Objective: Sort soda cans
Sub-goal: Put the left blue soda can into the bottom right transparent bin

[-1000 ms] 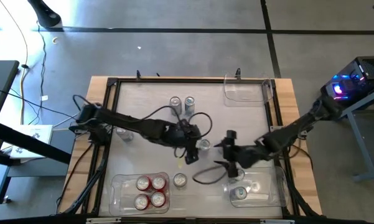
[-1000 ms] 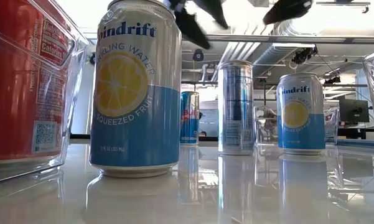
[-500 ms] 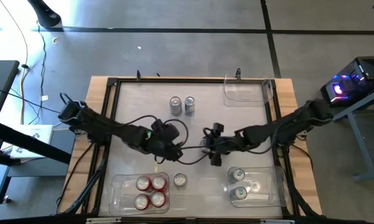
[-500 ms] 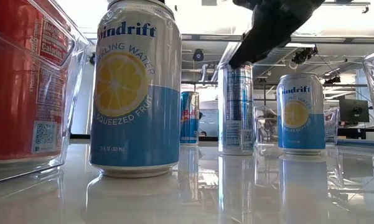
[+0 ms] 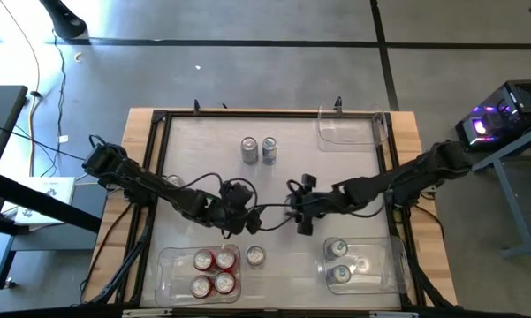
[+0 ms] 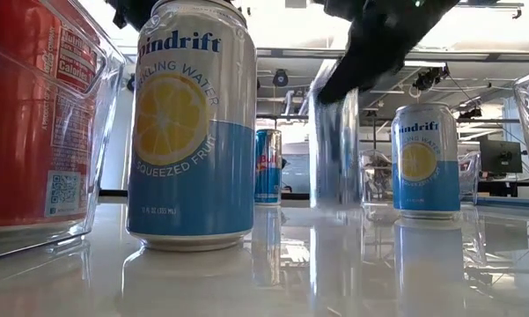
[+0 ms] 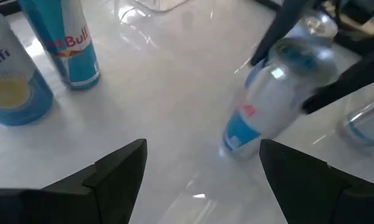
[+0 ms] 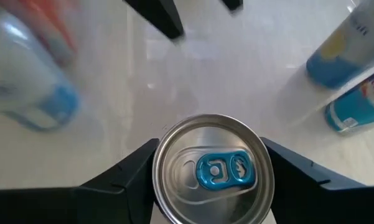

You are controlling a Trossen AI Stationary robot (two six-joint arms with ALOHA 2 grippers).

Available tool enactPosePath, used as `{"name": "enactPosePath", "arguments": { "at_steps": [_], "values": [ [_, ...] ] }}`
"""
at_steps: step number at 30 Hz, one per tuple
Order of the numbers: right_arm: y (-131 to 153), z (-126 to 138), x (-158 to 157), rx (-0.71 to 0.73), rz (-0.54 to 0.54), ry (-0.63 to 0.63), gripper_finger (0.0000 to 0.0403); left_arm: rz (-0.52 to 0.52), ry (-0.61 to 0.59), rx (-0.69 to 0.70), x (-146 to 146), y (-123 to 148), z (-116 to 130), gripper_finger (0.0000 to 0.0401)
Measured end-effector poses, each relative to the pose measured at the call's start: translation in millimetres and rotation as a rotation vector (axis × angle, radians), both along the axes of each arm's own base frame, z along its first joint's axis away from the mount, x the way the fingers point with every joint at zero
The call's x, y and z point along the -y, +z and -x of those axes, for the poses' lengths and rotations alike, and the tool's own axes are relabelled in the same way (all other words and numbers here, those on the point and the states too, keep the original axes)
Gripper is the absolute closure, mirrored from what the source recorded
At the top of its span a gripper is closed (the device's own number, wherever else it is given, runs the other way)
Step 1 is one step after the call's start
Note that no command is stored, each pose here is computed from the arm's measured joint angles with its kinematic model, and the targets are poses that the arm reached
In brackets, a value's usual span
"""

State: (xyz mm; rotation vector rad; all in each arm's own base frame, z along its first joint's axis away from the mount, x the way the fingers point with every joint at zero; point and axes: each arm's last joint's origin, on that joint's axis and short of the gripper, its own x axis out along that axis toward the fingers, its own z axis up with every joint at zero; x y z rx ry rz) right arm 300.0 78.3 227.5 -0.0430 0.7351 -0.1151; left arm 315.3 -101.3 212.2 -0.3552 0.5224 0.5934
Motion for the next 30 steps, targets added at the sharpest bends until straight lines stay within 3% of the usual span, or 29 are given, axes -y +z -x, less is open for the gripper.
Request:
{"name": "enactPosePath", "arguments": {
  "at_steps": [5,9,13,19,25,30],
  "values": [
    [58,39,-14,0.108,-0.067,0.059,0.0181,-0.002,0.002,-0.002,-1,-2,1,0.0094],
    [105,92,-31,0.194,-0.175,0.161,0.0181,-0.003,0.002,-0.002,-1,-2,1,0.0094],
    [128,148,-39,0.184,-0.292,0.218,0.0181,-0.018,0.016,0.003,-1,-2,1,0.0094],
    [108,202,-42,0.002,-0.376,0.122,0.0181,-0.02,0.018,0.004,-1,-2,1,0.0094],
    [60,210,-59,-0.08,-0.367,0.062,0.0181,-0.021,0.02,0.005,-1,-2,1,0.0094],
    [21,209,-71,-0.014,-0.322,0.047,0.0181,-0.023,0.022,0.005,-2,-2,1,0.0094]
  ]
}}
